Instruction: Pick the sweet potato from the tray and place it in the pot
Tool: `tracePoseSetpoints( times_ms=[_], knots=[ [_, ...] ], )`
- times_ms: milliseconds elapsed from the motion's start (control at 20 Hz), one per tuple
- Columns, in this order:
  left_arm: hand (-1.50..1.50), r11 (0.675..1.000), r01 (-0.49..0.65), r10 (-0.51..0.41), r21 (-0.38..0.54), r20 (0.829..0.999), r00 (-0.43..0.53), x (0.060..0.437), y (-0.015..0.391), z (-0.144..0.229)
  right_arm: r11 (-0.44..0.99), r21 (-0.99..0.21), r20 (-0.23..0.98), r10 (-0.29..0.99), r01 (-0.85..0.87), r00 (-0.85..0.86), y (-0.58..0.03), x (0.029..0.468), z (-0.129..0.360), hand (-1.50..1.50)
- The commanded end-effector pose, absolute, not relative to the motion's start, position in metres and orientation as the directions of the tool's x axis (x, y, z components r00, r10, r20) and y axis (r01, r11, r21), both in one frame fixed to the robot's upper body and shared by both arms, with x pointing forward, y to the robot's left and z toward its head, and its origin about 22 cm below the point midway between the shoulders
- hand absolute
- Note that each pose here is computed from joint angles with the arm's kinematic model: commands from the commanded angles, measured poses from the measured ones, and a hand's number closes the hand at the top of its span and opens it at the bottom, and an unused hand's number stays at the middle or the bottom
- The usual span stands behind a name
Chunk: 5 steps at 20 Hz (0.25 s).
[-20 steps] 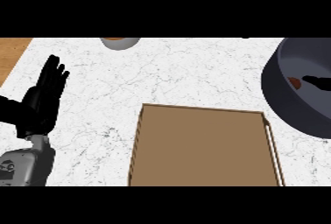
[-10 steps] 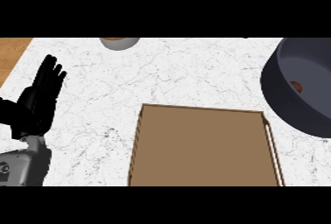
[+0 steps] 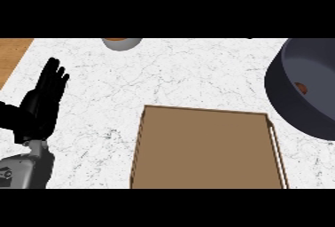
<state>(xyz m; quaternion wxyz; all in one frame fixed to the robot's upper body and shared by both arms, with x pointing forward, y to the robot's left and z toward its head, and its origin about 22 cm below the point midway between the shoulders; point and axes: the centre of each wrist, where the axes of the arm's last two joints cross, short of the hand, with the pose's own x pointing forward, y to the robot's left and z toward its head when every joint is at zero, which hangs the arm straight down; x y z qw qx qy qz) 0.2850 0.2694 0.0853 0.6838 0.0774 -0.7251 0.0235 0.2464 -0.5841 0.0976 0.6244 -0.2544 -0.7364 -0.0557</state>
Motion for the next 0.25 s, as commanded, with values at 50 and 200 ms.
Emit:
tracePoseSetpoints(
  times_ms=[50, 200],
  knots=[
    [0.00, 0.987, -0.148, -0.076, 0.067, 0.995, -0.057, 0.289, 0.270, 0.087, 0.867, -0.263, 0.942, 0.326, 0.424, -0.083, -0.597, 0.222, 0.094, -1.50],
    [0.00, 0.989, -0.127, -0.075, 0.070, 0.996, -0.038, 0.281, 0.271, 0.086, 0.869, -0.245, 0.947, 0.310, 0.429, -0.086, -0.600, 0.222, 0.102, -1.50]
  ],
)
